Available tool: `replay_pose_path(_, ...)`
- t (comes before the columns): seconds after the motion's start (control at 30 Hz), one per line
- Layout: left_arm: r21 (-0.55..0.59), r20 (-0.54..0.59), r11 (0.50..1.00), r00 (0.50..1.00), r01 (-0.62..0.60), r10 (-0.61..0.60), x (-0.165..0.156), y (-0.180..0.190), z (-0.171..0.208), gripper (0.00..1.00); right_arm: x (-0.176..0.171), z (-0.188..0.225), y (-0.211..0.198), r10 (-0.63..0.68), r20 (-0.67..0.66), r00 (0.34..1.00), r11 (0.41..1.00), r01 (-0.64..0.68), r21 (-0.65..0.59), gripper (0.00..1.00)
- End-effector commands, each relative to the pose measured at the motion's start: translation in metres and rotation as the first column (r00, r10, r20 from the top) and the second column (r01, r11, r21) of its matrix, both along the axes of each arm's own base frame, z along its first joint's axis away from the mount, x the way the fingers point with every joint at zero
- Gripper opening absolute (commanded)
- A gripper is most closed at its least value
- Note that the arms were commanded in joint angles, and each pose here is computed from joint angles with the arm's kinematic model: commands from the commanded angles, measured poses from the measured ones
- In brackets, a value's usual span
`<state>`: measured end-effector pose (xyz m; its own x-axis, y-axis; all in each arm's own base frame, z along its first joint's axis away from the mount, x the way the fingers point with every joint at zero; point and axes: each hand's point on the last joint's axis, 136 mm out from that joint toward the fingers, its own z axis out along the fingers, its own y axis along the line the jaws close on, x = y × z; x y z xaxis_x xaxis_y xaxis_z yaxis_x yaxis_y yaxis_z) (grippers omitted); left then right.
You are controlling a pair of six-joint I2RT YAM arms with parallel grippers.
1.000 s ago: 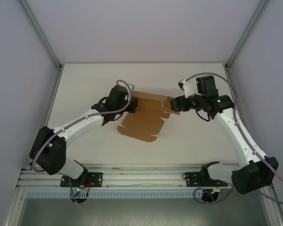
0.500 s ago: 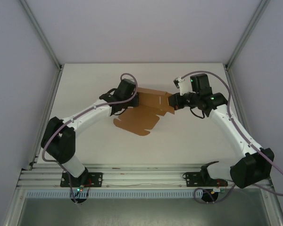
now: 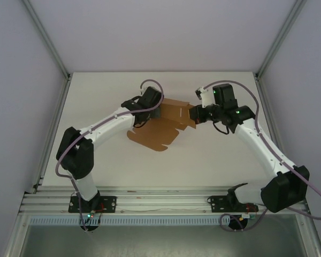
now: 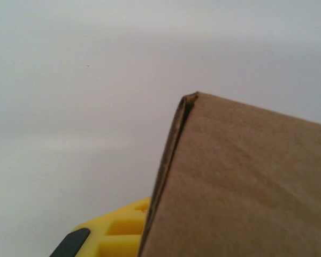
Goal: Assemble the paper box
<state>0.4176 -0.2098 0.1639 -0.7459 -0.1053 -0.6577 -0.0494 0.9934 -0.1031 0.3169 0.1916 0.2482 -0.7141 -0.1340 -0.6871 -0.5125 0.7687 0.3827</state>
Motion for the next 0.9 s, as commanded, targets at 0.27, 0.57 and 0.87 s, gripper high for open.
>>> replay_pose_path(0.27,0.083,0.006,0.997,1.000,-0.001,0.000,-0.020,0.048,-0.017,0.00,-0.003,0.002,-0.025,-0.122,0.019,0.992,0.990,0.123,-0.062,0.45)
replay_pose_path(0.57,0.021,0.074,0.999,0.996,0.045,-0.046,-0.027,0.038,-0.003,0.00,0.012,0.037,-0.031,-0.235,0.122,0.964,0.972,0.231,0.044,1.00)
replay_pose_path(0.87,-0.006,0.098,0.997,0.992,0.077,-0.076,-0.029,0.029,0.004,0.00,0.041,0.002,-0.019,-0.216,0.026,0.976,0.975,0.217,-0.048,1.00)
